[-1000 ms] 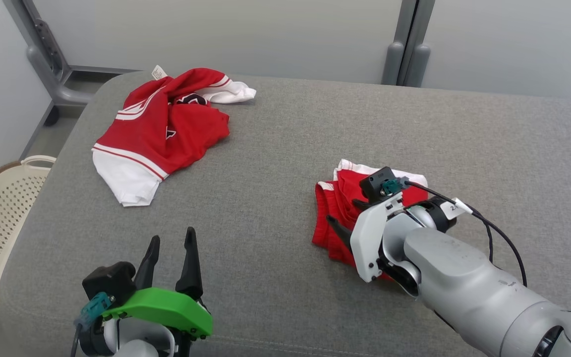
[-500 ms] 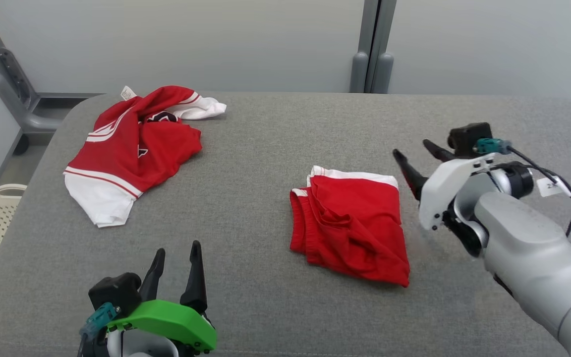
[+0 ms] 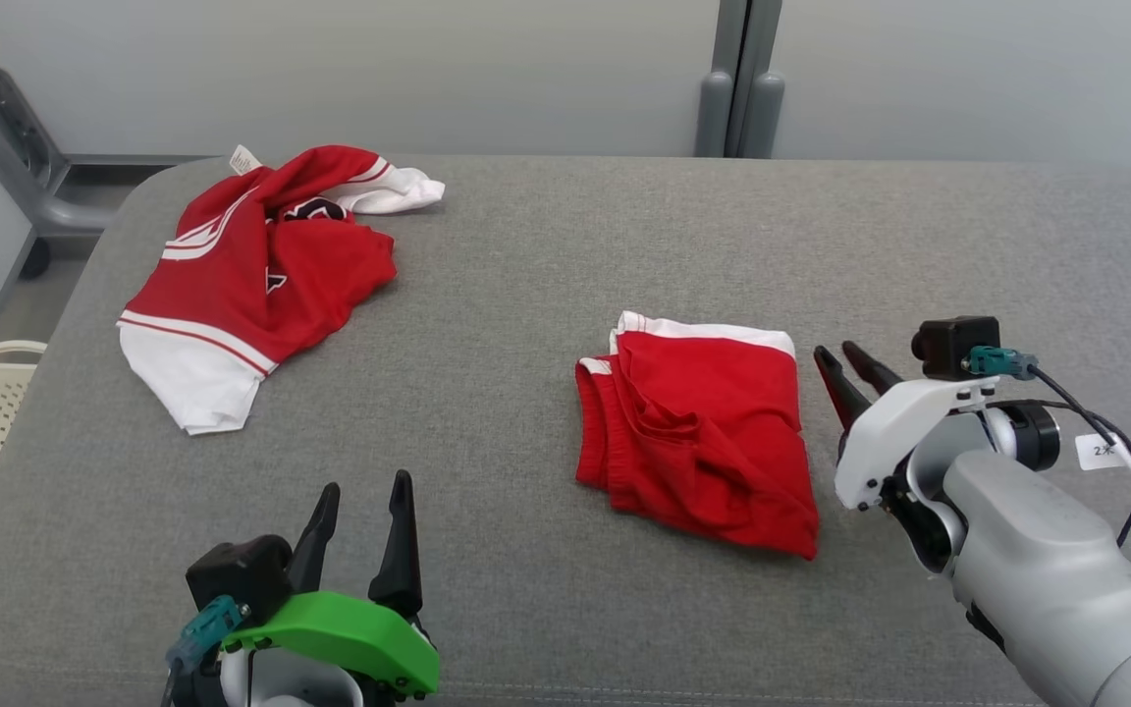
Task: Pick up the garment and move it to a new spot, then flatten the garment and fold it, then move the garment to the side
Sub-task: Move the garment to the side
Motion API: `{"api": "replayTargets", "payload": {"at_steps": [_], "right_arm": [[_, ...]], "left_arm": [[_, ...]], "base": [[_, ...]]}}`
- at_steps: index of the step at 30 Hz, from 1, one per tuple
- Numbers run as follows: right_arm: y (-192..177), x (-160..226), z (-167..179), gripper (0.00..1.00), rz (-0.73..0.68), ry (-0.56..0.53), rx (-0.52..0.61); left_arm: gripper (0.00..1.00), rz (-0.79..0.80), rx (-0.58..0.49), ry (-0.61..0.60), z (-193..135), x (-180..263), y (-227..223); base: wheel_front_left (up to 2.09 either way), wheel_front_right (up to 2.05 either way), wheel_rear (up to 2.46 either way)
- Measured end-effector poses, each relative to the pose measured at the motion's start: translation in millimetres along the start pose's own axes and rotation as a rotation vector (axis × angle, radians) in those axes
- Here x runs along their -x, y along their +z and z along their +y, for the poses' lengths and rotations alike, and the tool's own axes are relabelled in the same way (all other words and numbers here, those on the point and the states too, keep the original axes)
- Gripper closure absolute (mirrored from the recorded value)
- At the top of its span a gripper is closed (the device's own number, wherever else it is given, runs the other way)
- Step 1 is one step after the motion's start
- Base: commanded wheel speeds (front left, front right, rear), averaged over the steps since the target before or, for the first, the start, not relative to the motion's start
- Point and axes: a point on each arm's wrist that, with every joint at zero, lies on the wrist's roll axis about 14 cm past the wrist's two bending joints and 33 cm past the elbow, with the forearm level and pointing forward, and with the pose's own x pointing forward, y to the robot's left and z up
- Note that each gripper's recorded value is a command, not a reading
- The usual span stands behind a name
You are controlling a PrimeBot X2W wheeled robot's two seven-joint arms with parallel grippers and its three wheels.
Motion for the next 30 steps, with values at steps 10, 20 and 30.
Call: {"api": "replayTargets", "payload": {"at_steps": [10,20,30], "right_arm": [[-42.8,-24.2,38.6,1.0,0.101,0.08,-0.041],[-74.2,-28.1,106.2,1.0,0.191,0.284,-0.044],[-91.9,-2.1,142.2,1.0,0.238,0.428,0.003]], "left_arm": [[0.0,-0.009,-0.001,0.064,19.3,-2.9,5.0],[0.0,-0.004,-0.001,0.129,38.8,-2.8,2.4],[0.0,-0.001,0.002,0.109,32.2,-8.0,0.7]], "base": [[0.0,0.0,0.0],[0.0,0.0,0.0],[0.0,0.0,0.0]]}}
